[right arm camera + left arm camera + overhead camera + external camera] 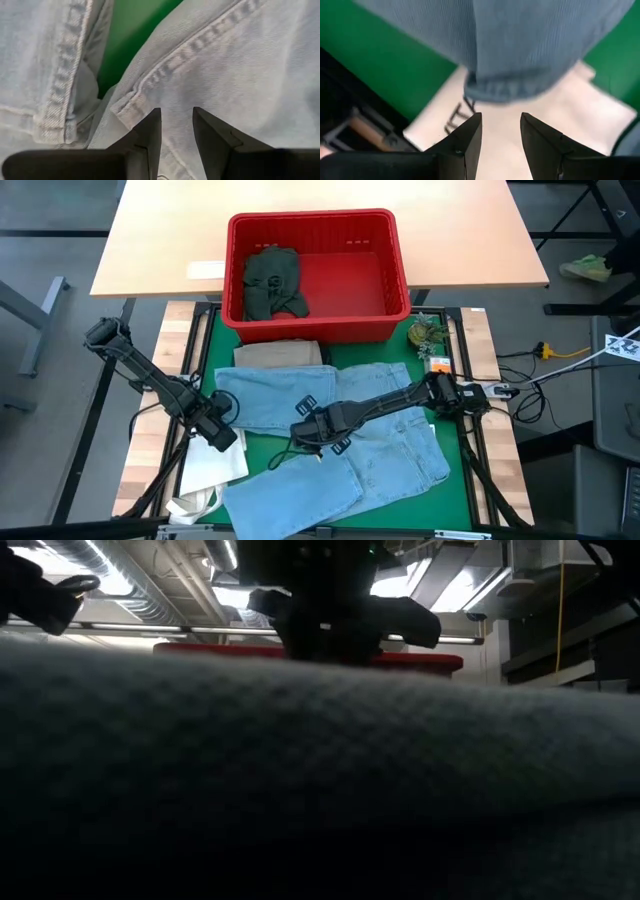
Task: Fold Laundry from Bin
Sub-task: Fold the light blue pants
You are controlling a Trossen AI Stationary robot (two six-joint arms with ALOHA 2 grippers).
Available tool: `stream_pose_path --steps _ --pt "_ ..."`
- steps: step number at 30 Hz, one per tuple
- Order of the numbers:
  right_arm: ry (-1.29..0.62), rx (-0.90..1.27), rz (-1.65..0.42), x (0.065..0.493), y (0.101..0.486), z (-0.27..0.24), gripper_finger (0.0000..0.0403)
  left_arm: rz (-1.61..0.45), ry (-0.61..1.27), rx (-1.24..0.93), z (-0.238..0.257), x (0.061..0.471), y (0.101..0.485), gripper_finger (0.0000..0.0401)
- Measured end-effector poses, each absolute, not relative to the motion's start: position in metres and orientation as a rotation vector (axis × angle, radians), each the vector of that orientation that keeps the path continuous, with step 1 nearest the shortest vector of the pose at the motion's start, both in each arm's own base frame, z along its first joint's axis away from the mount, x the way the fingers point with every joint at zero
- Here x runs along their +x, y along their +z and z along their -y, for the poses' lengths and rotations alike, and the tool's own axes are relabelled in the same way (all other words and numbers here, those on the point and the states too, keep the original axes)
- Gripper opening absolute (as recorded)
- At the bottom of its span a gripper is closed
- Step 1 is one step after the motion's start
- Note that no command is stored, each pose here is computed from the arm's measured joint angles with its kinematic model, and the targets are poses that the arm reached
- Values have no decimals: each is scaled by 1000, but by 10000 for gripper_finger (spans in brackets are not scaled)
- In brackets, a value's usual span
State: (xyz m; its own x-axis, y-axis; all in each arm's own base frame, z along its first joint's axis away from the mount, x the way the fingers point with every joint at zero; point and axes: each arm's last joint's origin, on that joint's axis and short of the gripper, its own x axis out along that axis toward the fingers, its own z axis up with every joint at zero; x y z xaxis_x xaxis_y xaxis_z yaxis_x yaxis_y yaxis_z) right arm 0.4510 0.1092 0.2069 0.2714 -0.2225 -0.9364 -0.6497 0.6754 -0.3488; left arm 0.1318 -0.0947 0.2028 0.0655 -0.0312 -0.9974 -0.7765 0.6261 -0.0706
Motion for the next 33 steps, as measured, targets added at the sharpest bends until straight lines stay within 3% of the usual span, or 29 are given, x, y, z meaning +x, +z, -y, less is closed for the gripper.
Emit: stream_pose_path --steps 9,17,24,33 --pt "338 -842 -1341 447 190 -107 113 -1388 717 -708 91 129 203 128" --pt "356 -838 -1388 439 163 -101 113 -1586 692 -797 94 123 203 128" --pt "419 -763 -1468 433 152 -86 113 -1640 661 -826 95 121 204 128" --pt "409 -759 -1471 434 152 -82 113 -1458 582 -792 99 134 221 128"
